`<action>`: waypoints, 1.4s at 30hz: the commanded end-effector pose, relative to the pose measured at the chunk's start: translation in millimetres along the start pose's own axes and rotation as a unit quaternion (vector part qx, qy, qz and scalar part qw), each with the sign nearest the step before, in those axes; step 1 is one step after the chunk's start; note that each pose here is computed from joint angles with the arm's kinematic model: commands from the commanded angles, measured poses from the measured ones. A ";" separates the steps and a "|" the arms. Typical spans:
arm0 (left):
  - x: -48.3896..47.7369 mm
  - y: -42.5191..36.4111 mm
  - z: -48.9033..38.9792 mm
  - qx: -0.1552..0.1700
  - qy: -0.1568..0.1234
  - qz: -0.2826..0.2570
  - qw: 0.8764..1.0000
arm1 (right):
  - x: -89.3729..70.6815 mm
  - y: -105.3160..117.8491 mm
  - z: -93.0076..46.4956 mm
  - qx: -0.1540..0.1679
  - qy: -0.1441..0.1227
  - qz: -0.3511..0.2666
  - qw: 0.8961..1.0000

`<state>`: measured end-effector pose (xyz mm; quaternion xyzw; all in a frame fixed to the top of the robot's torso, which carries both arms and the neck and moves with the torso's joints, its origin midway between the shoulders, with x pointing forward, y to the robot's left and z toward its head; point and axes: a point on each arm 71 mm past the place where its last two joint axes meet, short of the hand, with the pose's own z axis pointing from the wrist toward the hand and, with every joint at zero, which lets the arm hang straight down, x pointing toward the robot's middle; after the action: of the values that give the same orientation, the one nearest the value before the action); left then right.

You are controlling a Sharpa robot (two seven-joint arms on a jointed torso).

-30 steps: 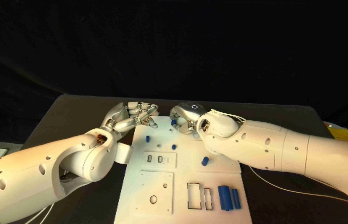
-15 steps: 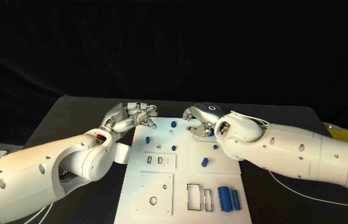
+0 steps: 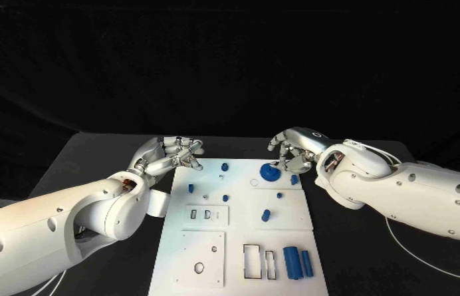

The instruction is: Assemble the parts on the task board

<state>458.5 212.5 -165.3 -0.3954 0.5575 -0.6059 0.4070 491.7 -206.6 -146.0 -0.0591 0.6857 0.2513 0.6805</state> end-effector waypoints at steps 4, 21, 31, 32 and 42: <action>1.7 -0.6 1.0 0.001 0.010 -0.008 1.000 | 8.7 -16.5 -4.1 0.025 0.079 0.009 0.997; 2.1 -0.1 1.6 0.000 0.012 -0.009 1.000 | 23.5 -18.4 8.5 0.026 0.086 -0.017 0.996; 2.1 0.1 1.9 -0.001 0.012 -0.009 1.000 | 28.8 -18.7 15.4 0.027 0.082 -0.023 0.996; 2.1 0.1 1.9 -0.001 0.012 -0.009 1.000 | 29.3 -18.7 15.8 0.027 0.082 -0.023 0.996; 2.5 0.4 2.4 -0.002 0.013 -0.009 1.000 | 35.6 -16.6 18.2 0.025 0.090 -0.019 0.995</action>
<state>460.1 211.8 -166.6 -0.3968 0.5599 -0.6062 0.4019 513.3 -205.2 -182.4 -0.0677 0.7474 0.2142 0.6252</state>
